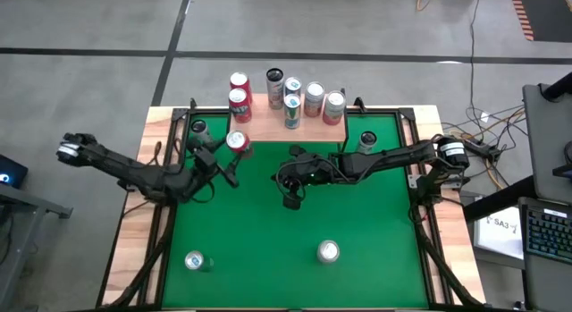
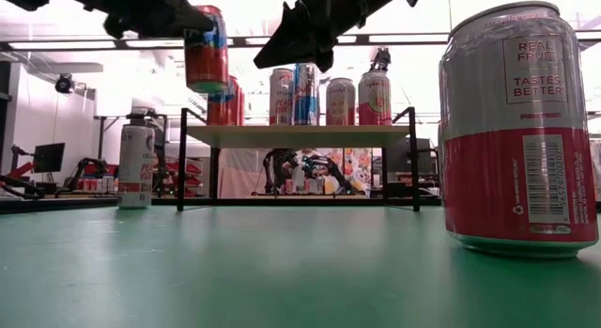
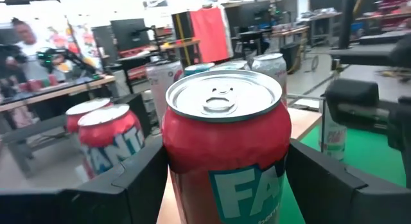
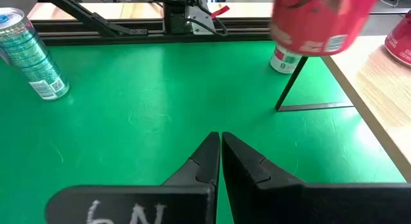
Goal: Place canned beverage on shelf
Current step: Put the orange soda can on the shelf aligned with other orange soda cans
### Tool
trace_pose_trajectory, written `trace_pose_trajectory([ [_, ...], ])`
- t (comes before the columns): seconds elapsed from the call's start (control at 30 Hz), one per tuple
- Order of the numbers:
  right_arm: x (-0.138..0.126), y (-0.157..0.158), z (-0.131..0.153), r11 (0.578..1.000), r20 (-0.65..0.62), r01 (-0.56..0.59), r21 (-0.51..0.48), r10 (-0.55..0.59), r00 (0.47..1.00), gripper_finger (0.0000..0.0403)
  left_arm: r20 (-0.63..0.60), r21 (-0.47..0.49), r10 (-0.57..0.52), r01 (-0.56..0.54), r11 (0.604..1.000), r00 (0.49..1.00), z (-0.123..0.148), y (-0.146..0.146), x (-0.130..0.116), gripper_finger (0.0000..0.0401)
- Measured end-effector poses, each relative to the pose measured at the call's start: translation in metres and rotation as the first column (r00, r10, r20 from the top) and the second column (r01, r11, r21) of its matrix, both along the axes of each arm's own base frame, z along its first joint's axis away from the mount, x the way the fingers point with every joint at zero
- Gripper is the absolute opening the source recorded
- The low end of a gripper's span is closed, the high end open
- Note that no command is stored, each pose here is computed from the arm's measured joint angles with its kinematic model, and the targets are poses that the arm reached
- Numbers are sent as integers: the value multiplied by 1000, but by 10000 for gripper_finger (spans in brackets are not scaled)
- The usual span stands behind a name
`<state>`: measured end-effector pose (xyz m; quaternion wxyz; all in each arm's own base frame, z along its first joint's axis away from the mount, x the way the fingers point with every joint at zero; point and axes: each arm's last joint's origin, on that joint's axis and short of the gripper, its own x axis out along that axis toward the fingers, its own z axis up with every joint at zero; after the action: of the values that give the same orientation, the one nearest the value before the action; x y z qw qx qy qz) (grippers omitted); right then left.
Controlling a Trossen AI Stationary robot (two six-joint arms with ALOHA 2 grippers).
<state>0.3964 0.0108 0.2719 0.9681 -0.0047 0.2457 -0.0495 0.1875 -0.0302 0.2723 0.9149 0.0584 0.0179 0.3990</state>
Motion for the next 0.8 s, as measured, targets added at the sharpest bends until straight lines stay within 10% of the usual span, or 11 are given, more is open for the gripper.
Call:
trace_pose_trajectory([
  [0.8, 0, 0, 0, 1000, 0, 0, 0, 0, 1000, 9, -122, -60, 93, -101, 993, 988, -6, 71, 12, 261],
])
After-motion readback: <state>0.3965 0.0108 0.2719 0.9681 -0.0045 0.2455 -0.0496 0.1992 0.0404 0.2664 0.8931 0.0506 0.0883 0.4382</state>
